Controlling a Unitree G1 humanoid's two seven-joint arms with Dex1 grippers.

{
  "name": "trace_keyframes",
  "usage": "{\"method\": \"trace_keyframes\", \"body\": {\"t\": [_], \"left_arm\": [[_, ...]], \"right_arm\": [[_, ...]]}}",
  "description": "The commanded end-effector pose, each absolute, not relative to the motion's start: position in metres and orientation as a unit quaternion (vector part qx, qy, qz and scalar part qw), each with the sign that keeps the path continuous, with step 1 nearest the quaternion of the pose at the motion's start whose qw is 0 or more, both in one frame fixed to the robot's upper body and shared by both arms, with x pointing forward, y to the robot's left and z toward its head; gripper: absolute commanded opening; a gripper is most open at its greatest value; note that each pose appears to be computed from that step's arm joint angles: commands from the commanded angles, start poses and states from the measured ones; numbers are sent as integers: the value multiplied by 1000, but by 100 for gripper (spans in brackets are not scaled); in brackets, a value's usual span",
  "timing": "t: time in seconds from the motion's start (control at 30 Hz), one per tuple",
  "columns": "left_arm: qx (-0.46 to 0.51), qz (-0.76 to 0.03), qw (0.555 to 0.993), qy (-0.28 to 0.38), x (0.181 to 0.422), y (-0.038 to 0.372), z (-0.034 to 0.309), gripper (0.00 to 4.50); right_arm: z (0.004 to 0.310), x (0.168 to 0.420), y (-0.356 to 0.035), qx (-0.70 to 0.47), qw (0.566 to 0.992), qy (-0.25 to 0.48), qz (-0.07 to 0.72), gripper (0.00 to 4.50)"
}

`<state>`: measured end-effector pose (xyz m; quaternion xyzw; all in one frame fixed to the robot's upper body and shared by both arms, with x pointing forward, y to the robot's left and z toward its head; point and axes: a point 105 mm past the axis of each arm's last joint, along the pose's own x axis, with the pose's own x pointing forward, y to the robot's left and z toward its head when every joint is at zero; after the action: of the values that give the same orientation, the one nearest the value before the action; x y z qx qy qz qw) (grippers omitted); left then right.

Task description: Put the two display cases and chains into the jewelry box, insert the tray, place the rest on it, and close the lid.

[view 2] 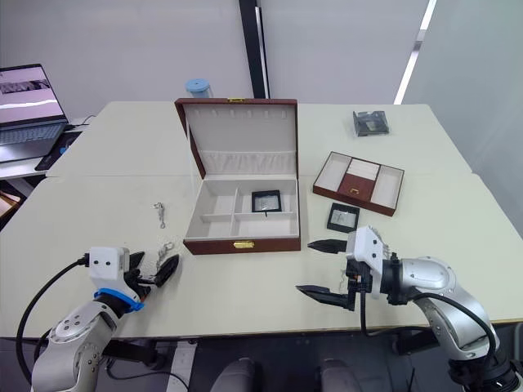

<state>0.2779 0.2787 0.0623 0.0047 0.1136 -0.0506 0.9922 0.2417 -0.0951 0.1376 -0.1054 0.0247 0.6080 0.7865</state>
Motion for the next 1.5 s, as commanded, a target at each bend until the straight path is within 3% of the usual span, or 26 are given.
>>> {"method": "trace_keyframes", "body": {"t": [0.03,0.27,0.37,0.4,0.67,1.0,1.23,1.5], "left_arm": [[-9,-55,988,143,273,275,46,303],[-5,-54,987,149,272,275,40,94],[-5,-55,987,148,272,275,40,14],[-5,-55,987,148,271,275,40,6],[-3,-57,990,129,271,276,47,6],[-20,-111,991,77,270,259,98,6],[-15,-155,988,15,298,236,154,6],[-22,-191,981,-23,316,207,187,6]], "right_arm": [[142,240,-96,-112,782,8,613,450],[139,238,-97,-110,781,10,614,450],[138,239,-97,-110,781,9,615,450],[138,239,-97,-110,781,9,615,450],[138,240,-97,-106,783,7,613,450],[144,250,-101,-96,798,-11,594,450],[152,258,-99,-102,807,-26,581,450],[156,268,-101,-92,827,-37,553,450]]}}
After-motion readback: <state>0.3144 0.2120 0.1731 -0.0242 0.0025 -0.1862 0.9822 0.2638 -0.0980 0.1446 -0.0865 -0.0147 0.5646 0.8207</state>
